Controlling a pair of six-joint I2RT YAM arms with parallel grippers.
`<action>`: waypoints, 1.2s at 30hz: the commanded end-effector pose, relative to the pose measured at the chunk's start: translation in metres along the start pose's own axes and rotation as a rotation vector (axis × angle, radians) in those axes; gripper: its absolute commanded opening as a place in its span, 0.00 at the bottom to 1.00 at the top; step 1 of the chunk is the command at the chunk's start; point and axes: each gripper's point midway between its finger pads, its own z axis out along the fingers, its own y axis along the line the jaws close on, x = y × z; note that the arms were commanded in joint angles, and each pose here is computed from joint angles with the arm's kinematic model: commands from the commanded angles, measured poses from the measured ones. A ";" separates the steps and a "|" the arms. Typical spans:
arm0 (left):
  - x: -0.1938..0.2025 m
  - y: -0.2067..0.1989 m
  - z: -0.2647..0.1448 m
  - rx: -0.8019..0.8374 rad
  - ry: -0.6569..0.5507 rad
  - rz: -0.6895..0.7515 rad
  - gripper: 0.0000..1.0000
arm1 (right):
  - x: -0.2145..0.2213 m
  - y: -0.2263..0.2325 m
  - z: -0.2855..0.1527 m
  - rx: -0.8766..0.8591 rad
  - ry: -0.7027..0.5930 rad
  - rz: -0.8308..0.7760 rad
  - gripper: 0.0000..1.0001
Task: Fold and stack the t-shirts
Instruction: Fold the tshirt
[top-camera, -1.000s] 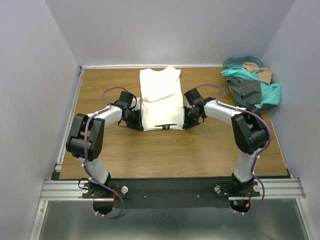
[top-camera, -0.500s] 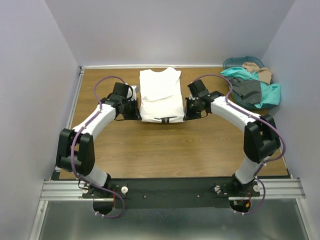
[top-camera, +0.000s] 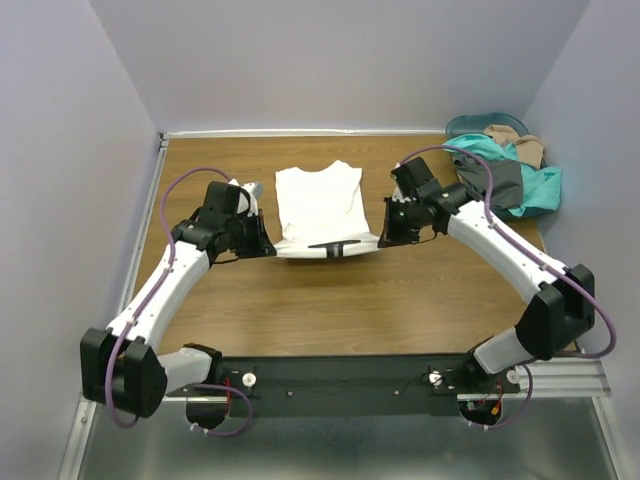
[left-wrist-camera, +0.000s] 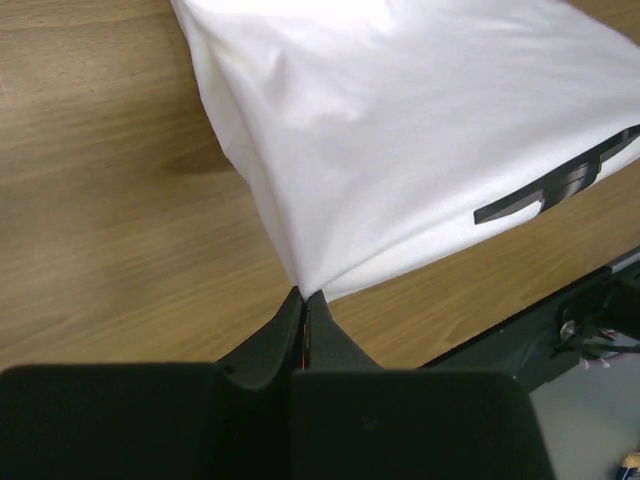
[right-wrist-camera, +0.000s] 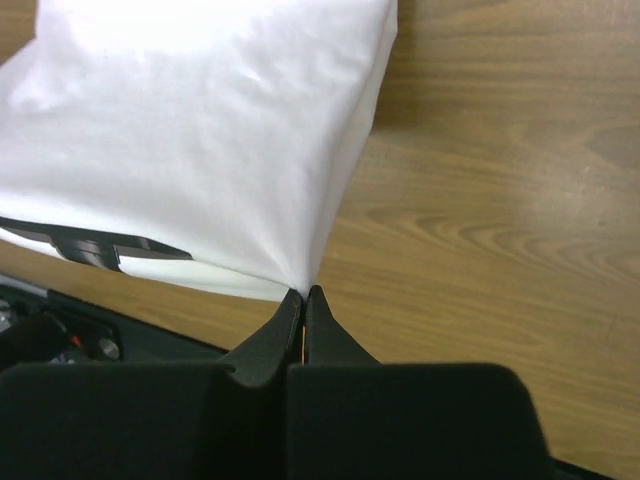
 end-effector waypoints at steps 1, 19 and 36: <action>0.019 -0.007 -0.030 -0.001 -0.002 -0.077 0.00 | 0.027 -0.009 -0.037 0.050 0.047 0.032 0.01; -0.023 -0.034 -0.056 0.041 -0.112 -0.124 0.00 | -0.036 -0.004 -0.080 0.165 -0.182 0.092 0.00; -0.067 -0.019 0.002 -0.011 -0.046 -0.143 0.00 | -0.140 -0.036 -0.027 0.242 -0.220 0.003 0.00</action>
